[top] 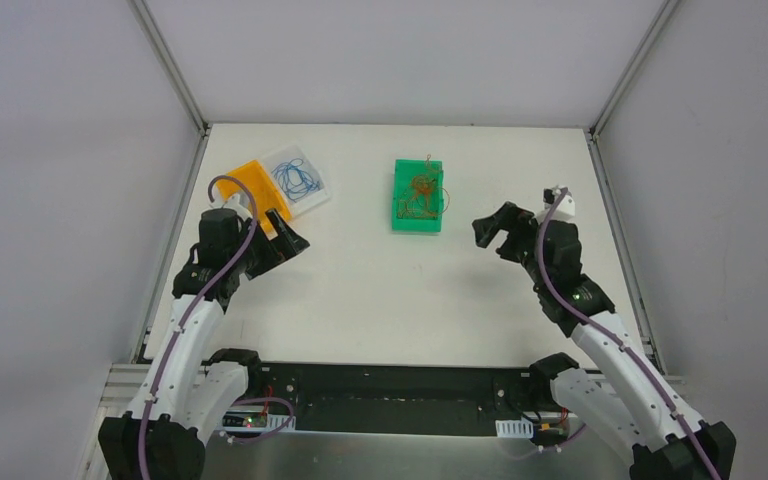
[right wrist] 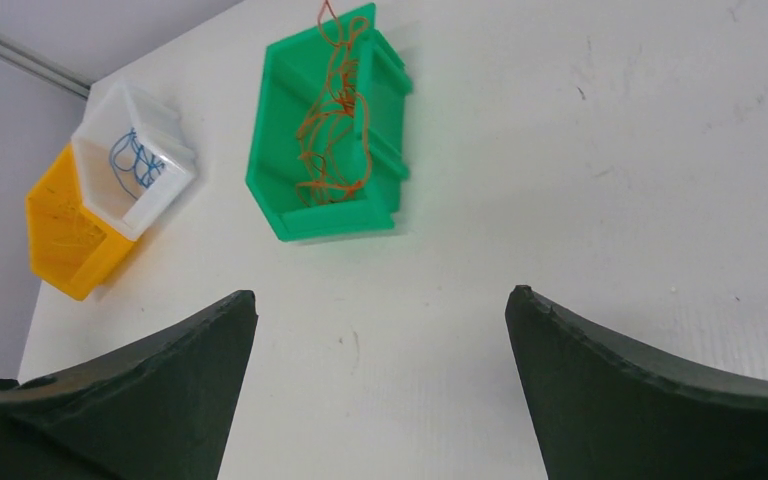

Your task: Untangle the cables

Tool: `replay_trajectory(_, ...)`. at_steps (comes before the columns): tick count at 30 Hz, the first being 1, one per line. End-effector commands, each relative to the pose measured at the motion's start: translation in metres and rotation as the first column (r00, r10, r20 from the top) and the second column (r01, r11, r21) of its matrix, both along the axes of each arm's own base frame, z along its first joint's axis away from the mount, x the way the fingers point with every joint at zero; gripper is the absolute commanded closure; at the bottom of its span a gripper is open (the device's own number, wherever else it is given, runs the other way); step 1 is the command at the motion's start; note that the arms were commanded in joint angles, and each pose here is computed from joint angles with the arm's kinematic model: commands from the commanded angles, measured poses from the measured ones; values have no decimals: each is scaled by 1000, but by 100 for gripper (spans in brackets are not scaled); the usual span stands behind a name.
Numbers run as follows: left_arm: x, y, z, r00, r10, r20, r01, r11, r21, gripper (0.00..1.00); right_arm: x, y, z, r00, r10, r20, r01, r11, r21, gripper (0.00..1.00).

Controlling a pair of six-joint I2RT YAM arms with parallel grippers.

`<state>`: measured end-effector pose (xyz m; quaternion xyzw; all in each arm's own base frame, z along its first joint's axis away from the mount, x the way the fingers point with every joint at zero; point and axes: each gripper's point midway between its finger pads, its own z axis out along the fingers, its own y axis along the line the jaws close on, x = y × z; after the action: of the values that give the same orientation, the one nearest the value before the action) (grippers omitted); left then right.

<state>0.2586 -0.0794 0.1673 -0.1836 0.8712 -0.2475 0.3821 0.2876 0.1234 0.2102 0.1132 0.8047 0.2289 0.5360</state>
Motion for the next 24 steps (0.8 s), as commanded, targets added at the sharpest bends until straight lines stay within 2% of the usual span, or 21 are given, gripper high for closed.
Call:
replay_trajectory(1,6,-4,-4,996,18,83,-15,999,-36,2,-14,-14,-17,999,-34,-21,34,999,-8,0)
replay_trajectory(7,2,0,-31,991,46,125,-41,998,-38,3,-29,-34,-45,994,-107,-16,107,994,-18,1)
replay_trajectory(17,4,2,-49,988,40,151,-38,999,-18,4,-36,-44,-57,989,-148,4,148,989,-10,1)
replay_trajectory(20,7,5,-48,986,35,162,-37,999,11,3,-34,-51,-59,983,-183,8,183,983,-33,1)
replay_trajectory(24,17,24,-43,975,71,209,-97,988,116,3,-19,-82,-71,941,-326,93,336,935,-117,1)
